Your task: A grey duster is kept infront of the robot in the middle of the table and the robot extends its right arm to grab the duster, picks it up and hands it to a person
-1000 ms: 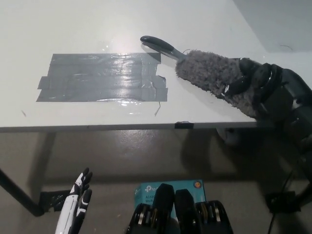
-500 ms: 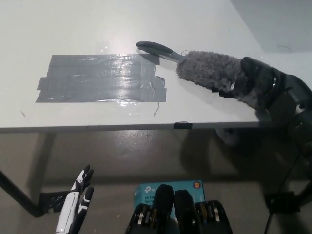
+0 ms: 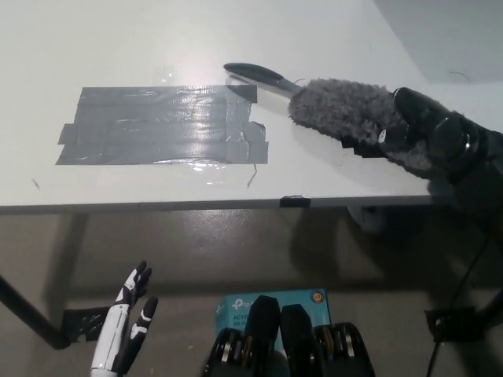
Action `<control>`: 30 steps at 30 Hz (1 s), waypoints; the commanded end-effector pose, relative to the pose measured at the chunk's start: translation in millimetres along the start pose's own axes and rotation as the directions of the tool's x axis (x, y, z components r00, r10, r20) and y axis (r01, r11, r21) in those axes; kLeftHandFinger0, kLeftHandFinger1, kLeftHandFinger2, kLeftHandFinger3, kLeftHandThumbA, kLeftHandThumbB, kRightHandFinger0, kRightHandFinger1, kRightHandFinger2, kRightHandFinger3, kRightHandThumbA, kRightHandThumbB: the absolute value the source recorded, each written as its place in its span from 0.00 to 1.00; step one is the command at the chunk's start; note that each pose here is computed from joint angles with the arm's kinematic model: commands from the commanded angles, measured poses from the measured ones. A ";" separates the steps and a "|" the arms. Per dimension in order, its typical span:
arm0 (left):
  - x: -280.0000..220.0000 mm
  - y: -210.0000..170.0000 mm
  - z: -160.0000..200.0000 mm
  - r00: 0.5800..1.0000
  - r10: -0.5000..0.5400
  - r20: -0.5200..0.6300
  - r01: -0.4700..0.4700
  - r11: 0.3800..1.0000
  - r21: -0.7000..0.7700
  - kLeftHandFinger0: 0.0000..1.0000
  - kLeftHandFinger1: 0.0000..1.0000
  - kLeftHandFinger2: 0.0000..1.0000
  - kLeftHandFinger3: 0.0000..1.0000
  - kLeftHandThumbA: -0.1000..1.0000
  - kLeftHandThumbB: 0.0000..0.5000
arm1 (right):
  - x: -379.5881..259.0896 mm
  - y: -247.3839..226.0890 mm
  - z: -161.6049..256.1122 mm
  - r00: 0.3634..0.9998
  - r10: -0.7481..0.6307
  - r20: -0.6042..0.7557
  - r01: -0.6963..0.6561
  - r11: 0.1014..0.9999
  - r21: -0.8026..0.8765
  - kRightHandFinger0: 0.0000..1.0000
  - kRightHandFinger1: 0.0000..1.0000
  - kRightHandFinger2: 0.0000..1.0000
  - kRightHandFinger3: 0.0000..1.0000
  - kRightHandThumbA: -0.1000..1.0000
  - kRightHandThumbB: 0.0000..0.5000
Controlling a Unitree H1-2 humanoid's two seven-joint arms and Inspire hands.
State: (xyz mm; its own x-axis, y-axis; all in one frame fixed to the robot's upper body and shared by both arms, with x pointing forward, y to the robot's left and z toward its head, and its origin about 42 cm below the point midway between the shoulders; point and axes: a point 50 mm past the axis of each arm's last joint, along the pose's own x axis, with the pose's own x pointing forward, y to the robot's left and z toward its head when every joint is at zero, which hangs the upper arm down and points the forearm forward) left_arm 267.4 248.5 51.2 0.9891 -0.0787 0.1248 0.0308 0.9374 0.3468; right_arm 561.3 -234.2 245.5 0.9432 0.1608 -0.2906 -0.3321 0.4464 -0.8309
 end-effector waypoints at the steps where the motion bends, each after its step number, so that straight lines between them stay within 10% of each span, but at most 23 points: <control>1: 4.5 6.8 7.9 0.998 0.008 0.056 -0.009 1.000 0.010 1.00 1.00 1.00 1.00 0.94 0.51 | -17.7 -8.2 3.1 0.982 0.163 0.092 -0.172 0.980 0.097 0.03 0.54 0.88 0.78 0.00 0.45; 4: 5.2 9.0 8.6 0.998 0.009 0.056 -0.010 1.000 0.016 1.00 1.00 1.00 1.00 0.95 0.51 | -28.5 -11.2 6.7 0.971 0.199 0.130 -0.215 0.968 0.128 0.15 0.58 0.88 0.81 0.00 0.46; 8: 5.1 8.7 6.9 0.998 0.009 0.057 -0.010 1.000 0.013 1.00 1.00 1.00 1.00 0.95 0.51 | -41.7 -12.7 10.2 0.951 0.243 0.190 -0.291 0.910 0.295 0.03 0.50 0.81 0.82 0.00 0.46; 10: 4.3 8.2 6.8 0.999 0.007 0.053 -0.008 1.000 0.013 1.00 1.00 1.00 1.00 0.95 0.51 | -47.4 -7.8 11.2 0.932 0.260 0.252 -0.359 0.759 0.543 0.00 0.52 0.91 0.89 0.00 0.43; 19: 5.5 7.0 9.0 0.999 0.009 0.051 -0.009 1.000 0.009 1.00 1.00 1.00 1.00 0.94 0.50 | -74.2 22.7 34.7 0.829 0.105 0.549 -0.536 0.427 0.728 0.00 0.23 0.75 0.98 0.00 0.43; 30: 7.1 8.4 10.0 0.998 0.007 0.055 -0.008 1.000 0.017 1.00 1.00 1.00 1.00 0.94 0.48 | -110.8 43.9 69.4 0.776 0.008 0.631 -0.608 0.276 0.744 0.00 0.31 0.86 1.00 0.00 0.36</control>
State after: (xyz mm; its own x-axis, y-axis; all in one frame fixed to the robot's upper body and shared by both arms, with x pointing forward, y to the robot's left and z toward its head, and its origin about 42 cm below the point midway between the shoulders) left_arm 266.7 248.0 47.8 0.9916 -0.0735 0.1061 0.0326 0.9381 0.3447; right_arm 486.2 -228.1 206.9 0.8472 0.4516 -0.2798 -0.5233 0.8001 -0.2932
